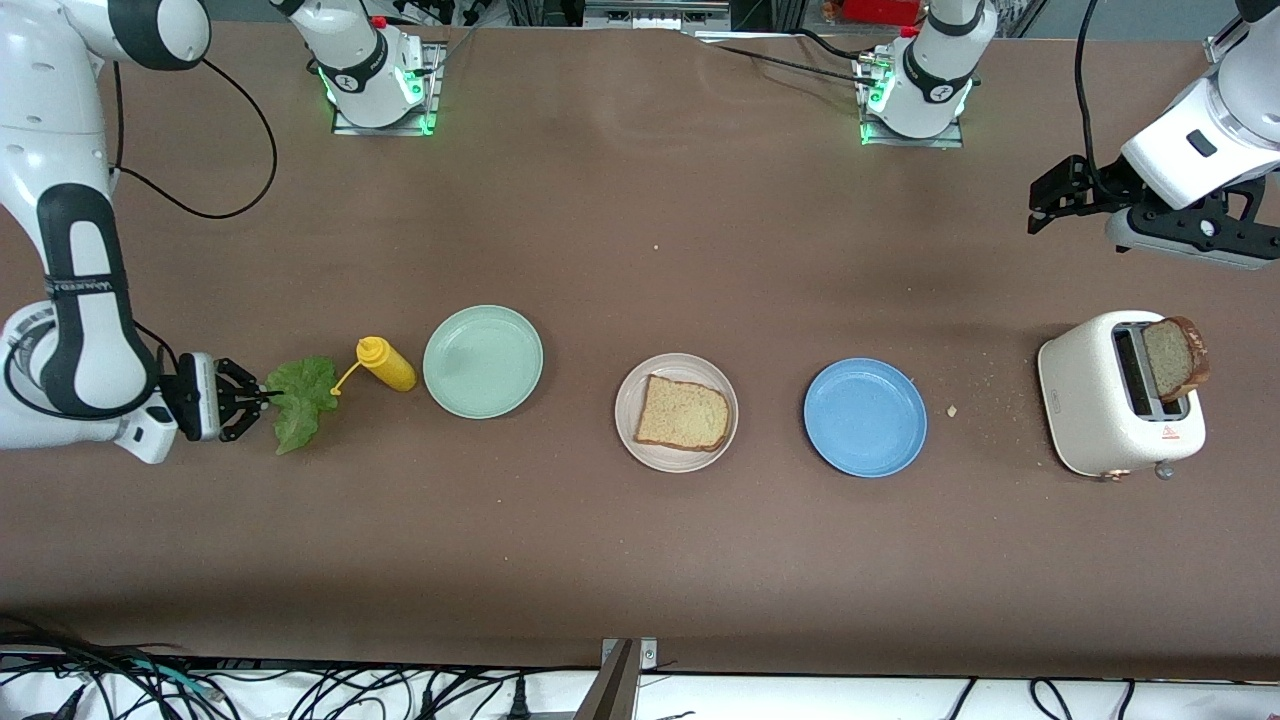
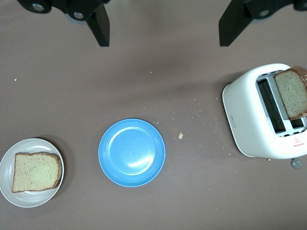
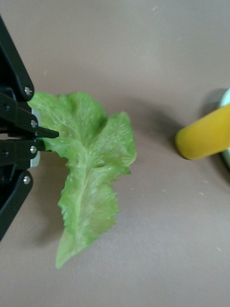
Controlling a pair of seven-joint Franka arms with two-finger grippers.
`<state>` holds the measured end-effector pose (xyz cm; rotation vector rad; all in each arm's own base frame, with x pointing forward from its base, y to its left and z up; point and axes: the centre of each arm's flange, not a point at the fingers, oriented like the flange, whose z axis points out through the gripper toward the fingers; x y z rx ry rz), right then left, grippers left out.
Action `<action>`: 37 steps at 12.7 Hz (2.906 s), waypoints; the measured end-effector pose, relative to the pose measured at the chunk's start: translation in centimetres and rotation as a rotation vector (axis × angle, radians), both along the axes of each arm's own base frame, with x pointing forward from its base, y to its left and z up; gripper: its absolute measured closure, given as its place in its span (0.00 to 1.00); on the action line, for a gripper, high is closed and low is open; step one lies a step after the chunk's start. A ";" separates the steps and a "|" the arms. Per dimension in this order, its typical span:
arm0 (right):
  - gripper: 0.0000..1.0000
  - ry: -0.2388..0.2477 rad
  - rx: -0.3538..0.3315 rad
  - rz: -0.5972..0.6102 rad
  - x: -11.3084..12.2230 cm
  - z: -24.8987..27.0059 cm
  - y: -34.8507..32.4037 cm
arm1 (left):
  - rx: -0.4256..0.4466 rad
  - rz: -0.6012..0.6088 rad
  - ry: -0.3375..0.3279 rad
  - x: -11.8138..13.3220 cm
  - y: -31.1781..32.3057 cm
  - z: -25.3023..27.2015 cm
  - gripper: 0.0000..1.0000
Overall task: Make sandwich in beige plate with both arms
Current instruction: 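Lift the lettuce leaf up with the right gripper, then carry the lettuce leaf with the right gripper over the beige plate, then lower the lettuce onto the bread and open the right gripper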
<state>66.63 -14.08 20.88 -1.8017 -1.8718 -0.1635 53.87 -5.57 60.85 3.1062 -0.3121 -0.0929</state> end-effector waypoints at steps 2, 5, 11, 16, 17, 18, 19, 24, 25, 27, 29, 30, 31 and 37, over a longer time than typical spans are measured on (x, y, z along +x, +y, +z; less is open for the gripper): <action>0.97 0.026 -0.026 -0.033 0.2 5.0 1.4 | 0.000 0.000 0.000 0.0 0.0 0.0 0.00; 0.97 0.045 -0.062 -0.072 0.1 13.3 5.8 | 0.000 0.000 0.000 0.0 0.0 0.0 0.00; 0.97 0.143 -0.057 -0.142 -3.4 26.1 15.6 | 0.003 0.000 0.024 -0.3 0.0 -0.1 0.00; 0.97 0.220 0.045 -0.239 -3.2 26.0 27.6 | 0.002 0.010 0.021 -0.3 0.6 0.0 0.00; 0.97 0.230 0.047 -0.277 -2.9 25.0 30.5 | 0.002 0.014 0.020 -0.3 0.8 0.1 0.00; 0.97 0.235 0.054 -0.310 -2.6 23.8 33.6 | 0.002 0.016 0.020 -0.3 0.9 0.1 0.00; 0.97 0.236 0.063 -0.339 -2.4 22.3 36.5 | 0.002 0.016 0.020 -0.3 0.9 0.1 0.00; 0.97 0.237 0.141 -0.558 -1.2 14.3 47.9 | 0.002 0.022 0.019 -0.2 1.2 0.1 0.00; 0.97 0.230 0.152 -0.622 -1.2 12.6 49.8 | 0.002 0.022 0.019 -0.2 1.2 0.1 0.00; 0.97 0.200 0.187 -0.734 -1.8 8.7 53.4 | 0.002 0.023 0.019 -0.2 1.3 0.2 0.00; 0.97 0.182 0.223 -0.817 -3.3 4.8 57.1 | 0.002 0.023 0.018 -0.2 1.3 0.2 0.00; 0.97 0.165 0.224 -0.844 -4.2 3.0 58.7 | 0.002 0.023 0.018 -0.2 1.3 0.2 0.00; 0.97 0.150 0.219 -0.860 -5.1 1.6 59.9 | 0.002 0.023 0.018 -0.2 1.3 0.2 0.00; 0.97 0.201 0.171 -0.889 -9.1 -3.6 62.6 | 0.002 0.027 0.018 -0.2 1.5 0.2 0.00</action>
